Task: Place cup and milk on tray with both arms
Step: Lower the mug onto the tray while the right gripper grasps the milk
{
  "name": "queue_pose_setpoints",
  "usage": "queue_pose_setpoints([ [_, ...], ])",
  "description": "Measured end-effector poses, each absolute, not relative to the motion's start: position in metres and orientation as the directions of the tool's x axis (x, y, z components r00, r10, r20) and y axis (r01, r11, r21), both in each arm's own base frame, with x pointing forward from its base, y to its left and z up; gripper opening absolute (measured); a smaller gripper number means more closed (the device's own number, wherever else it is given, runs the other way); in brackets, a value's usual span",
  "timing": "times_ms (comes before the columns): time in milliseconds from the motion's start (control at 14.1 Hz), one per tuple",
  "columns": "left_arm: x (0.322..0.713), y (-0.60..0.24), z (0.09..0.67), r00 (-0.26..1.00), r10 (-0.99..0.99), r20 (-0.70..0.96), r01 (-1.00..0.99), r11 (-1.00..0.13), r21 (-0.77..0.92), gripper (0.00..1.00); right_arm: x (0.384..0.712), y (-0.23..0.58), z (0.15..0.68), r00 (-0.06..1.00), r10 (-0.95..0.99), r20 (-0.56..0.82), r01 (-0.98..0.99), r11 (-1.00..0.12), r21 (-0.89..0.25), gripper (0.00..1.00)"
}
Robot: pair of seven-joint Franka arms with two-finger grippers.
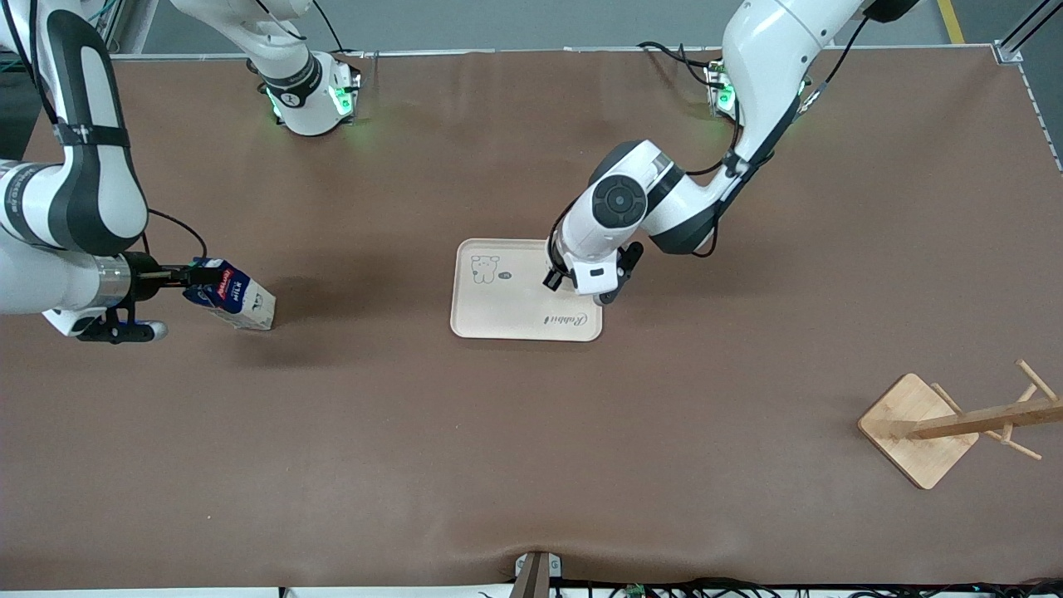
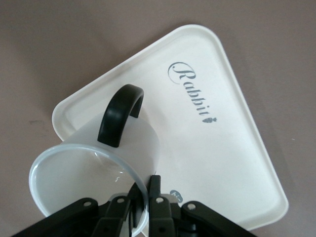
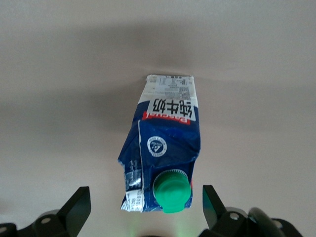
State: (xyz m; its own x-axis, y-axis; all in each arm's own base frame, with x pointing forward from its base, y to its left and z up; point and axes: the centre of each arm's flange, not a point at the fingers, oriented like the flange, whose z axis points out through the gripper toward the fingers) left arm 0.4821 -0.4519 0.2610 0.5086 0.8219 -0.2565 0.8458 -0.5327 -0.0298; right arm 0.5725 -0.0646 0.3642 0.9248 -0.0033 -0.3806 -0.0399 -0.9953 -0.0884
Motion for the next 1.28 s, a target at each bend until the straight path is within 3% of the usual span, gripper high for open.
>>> queue_pose_setpoints([
  [496, 0.482, -0.445, 0.245, 0.497, 0.831, -0.249, 0.839, -0.534, -0.107, 0.08, 0.567, -0.065, 0.358, 0.939, 0.008, -0.344, -0.006, -0.999, -0.039, 1.00],
  [709, 0.491, -0.442, 0.248, 0.485, 0.839, -0.248, 0.849, -0.520, -0.099, 0.28, 0.563, -0.065, 0.347, 0.950, 0.006, -0.313, -0.005, -0.999, -0.035, 1.00],
  [851, 0.495, -0.441, 0.249, 0.481, 0.841, -0.249, 0.852, -0.515, -0.095, 0.32, 0.551, -0.065, 0.331, 0.959, 0.004, -0.284, -0.005, -0.999, -0.032, 0.97],
  [922, 0.497, -0.442, 0.251, 0.478, 0.842, -0.250, 0.854, -0.512, -0.090, 0.42, 0.546, -0.065, 0.325, 0.958, 0.004, -0.287, -0.006, -0.999, -0.033, 0.96],
  [1134, 0.510, -0.445, 0.269, 0.467, 0.847, -0.255, 0.866, -0.496, -0.061, 0.71, 0.535, -0.064, 0.329, 0.940, 0.006, -0.340, -0.009, -0.999, -0.041, 0.63],
  [1276, 0.524, -0.445, 0.296, 0.464, 0.849, -0.253, 0.869, -0.491, -0.054, 0.89, 0.541, -0.063, 0.351, 0.941, 0.009, -0.340, -0.006, -0.999, -0.043, 0.54],
])
